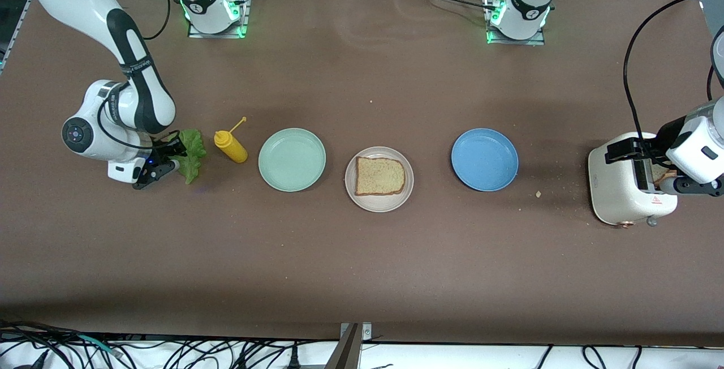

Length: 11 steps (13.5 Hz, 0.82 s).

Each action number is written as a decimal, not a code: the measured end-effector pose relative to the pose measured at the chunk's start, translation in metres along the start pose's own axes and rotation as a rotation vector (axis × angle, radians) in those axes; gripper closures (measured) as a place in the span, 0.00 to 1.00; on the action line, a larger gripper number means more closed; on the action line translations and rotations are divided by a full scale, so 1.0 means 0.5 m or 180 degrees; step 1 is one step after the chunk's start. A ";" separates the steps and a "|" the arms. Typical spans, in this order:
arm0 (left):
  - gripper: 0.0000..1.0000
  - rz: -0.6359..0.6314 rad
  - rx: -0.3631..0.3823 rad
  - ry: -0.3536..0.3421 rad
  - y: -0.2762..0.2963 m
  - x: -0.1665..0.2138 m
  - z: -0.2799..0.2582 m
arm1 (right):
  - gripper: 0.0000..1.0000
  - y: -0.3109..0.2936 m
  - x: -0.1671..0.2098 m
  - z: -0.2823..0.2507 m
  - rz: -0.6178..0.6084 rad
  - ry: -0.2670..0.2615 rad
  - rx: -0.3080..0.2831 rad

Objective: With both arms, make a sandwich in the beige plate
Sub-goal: 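Lower the right gripper onto the lettuce leaf and grasp it, then lift the lettuce and carry it onto the toast on the beige plate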

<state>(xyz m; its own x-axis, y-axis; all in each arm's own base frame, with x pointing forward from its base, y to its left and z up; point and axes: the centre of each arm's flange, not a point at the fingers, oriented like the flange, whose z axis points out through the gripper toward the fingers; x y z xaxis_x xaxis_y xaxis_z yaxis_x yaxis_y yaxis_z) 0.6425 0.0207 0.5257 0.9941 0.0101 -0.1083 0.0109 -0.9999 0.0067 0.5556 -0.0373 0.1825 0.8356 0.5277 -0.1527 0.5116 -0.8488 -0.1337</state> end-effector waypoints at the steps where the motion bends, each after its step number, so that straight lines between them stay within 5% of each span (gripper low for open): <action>1: 0.00 0.0000 0.0000 0.0000 0.000 0.000 0.000 | 0.72 0.000 0.001 0.000 -0.0006 0.0003 -0.0002; 6: 0.00 0.0000 0.0000 0.0000 0.000 0.000 0.000 | 0.96 0.001 0.008 -0.008 -0.0054 0.0031 -0.0022; 11: 0.00 0.0000 0.0000 0.0002 0.000 0.000 0.000 | 0.97 0.011 0.038 -0.062 -0.0149 0.0082 -0.0029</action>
<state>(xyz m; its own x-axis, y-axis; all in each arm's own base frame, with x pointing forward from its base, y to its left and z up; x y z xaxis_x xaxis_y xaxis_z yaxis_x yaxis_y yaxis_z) 0.6426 0.0207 0.5258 0.9941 0.0101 -0.1077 0.0109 -0.9999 0.0067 0.5805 -0.0328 0.2091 0.8155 0.5659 -0.1213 0.5520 -0.8235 -0.1311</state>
